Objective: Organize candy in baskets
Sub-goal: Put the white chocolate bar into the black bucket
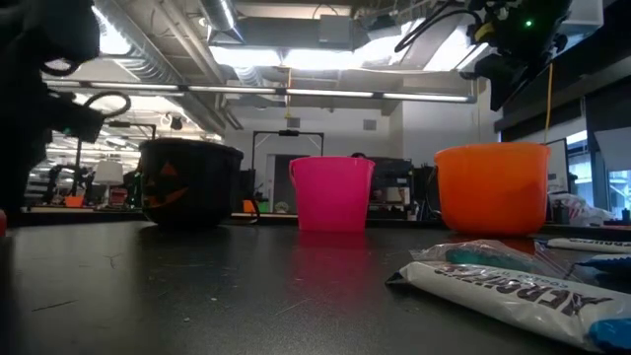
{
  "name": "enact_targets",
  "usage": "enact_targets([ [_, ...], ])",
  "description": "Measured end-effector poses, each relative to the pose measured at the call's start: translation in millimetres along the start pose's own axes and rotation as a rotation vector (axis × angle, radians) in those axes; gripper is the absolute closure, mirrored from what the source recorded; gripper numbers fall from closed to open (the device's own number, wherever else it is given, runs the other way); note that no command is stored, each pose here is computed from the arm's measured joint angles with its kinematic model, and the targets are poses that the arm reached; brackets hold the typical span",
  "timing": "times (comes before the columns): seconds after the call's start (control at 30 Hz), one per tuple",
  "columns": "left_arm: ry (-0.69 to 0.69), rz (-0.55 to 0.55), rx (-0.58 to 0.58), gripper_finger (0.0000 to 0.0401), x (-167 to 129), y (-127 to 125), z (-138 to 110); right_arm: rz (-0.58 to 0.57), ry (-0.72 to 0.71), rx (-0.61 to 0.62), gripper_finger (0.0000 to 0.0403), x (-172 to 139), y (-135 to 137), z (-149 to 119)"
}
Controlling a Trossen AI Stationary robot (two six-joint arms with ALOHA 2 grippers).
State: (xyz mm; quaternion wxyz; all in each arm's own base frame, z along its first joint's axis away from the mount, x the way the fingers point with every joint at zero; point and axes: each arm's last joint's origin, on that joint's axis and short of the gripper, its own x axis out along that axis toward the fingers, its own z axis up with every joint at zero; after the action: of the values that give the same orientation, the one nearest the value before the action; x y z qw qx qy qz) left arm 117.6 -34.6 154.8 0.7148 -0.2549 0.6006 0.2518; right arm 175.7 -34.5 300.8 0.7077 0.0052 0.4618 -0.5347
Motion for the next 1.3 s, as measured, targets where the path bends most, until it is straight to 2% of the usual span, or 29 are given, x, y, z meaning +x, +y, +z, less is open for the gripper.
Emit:
enact_targets([
  [0.1, 0.056, 0.031, 0.033, 0.0365, 7, -4, -1, 0.0, 0.001, 0.0, 0.0176, 0, 0, 0],
  [0.3, 0.231, -0.006, 0.041, 0.0372, 18, -15, -5, -0.003, -0.005, 0.002, 0.0176, 0, 0, 0],
  [0.6, 0.245, -0.209, 0.138, 0.0373, 10, -45, -11, 0.002, -0.01, 0.009, 0.0176, 0, 1, 1],
  [0.73, 0.254, -0.247, 0.185, 0.0373, 5, -53, -16, 0.003, -0.009, 0.009, 0.0176, 0, 1, 1],
  [0.83, 0.247, -0.252, 0.172, 0.0373, 2, -56, -19, 0.009, -0.006, 0.011, 0.0176, 0, 1, 1],
  [1.0, 0.153, -0.199, 0.15, 0.0373, 3, -55, -18, 0.01, -0.007, 0.01, 0.0176, 0, 1, 1],
  [1.1, 0.029, -0.142, 0.149, 0.0373, 4, -52, -12, 0.033, -0.031, 0.008, 0.0176, 0, 4, 4],
  [1.2, -0.088, -0.095, 0.137, 0.0373, 4, -49, -3, 0.106, -0.081, -0.025, 0.0176, -4, 13, 9],
  [1.3, -0.195, -0.097, 0.143, 0.0373, 1, -48, 8, 0.211, -0.174, -0.057, 0.0176, -13, 25, 16],
])
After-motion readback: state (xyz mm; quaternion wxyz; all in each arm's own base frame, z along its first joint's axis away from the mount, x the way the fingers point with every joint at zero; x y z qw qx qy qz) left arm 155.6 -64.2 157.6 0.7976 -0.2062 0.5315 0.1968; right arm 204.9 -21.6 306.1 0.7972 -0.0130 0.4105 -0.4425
